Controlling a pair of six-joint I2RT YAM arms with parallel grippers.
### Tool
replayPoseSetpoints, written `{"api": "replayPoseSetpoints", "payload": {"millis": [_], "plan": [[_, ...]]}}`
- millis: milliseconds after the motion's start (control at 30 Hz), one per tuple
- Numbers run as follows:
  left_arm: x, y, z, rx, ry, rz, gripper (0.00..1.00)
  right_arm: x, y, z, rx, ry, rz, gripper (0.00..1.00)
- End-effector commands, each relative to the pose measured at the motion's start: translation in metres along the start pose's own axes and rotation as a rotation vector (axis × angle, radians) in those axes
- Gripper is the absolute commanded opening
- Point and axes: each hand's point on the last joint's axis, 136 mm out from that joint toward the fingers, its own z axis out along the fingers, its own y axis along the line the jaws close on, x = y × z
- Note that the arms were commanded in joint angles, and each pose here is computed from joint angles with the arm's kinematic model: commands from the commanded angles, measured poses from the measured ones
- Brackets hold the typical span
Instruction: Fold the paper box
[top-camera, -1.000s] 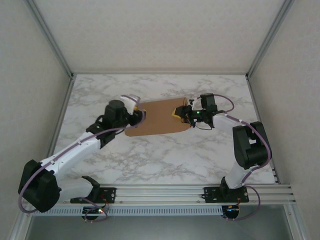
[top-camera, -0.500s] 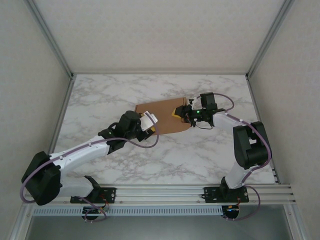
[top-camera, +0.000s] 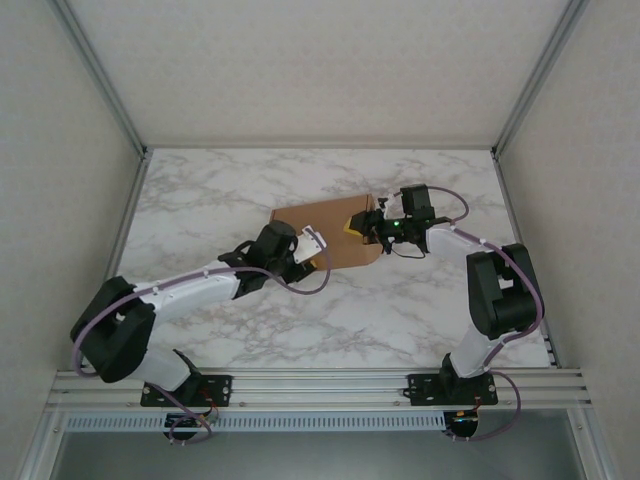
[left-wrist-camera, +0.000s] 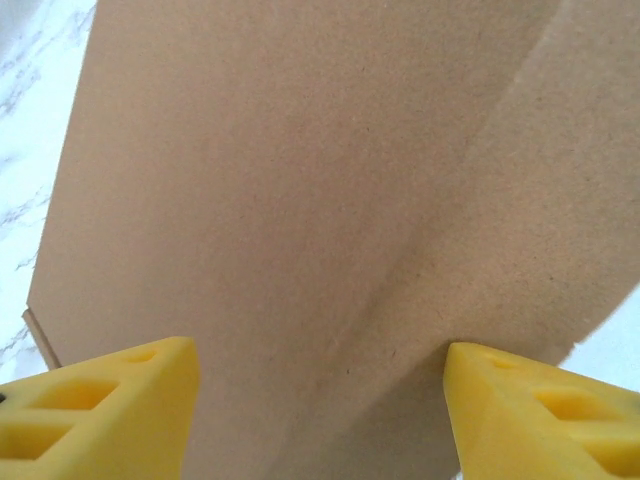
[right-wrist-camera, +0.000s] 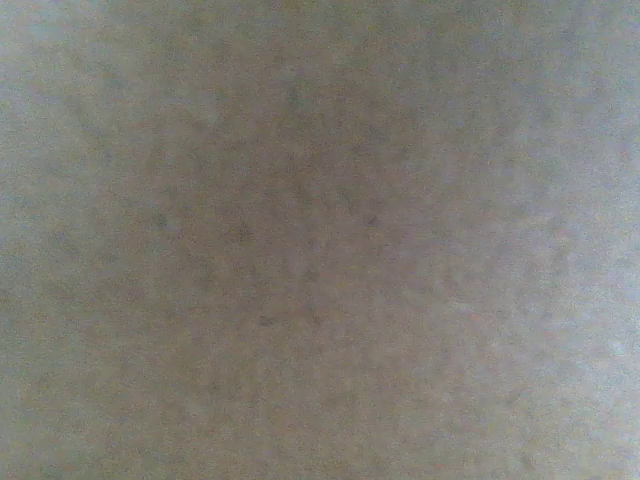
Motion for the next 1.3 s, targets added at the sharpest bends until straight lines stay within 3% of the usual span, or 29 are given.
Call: {"api": "replayPoseSetpoints", "payload": {"millis": [0,167,500,633,767,1033,1267], "plan": [[-0.019,0.012,0.008,-0.056,-0.037,0.001,0.65,0.018,0.009,0.002,-0.008,0.046,0.018,0.41],[-0.017,0.013,0.019,-0.068,-0.026,-0.004,0.61,0.024,0.013,0.005,-0.008,0.059,0.017,0.40],[-0.013,0.027,0.027,-0.159,-0.022,-0.016,0.29,0.029,0.019,0.002,-0.021,0.060,0.022,0.38],[-0.016,0.027,0.026,-0.164,-0.038,-0.018,0.26,0.031,0.018,0.002,-0.021,0.059,0.025,0.38],[-0.015,0.024,0.024,-0.144,-0.037,-0.013,0.29,0.031,0.015,0.001,-0.004,0.053,0.022,0.38],[0.006,0.030,0.003,-0.088,-0.013,0.007,0.56,0.023,0.012,-0.008,0.032,0.050,0.003,0.38],[0.024,0.038,0.010,-0.042,0.013,-0.046,0.63,0.024,0.017,-0.009,0.019,0.066,-0.009,0.39]]}}
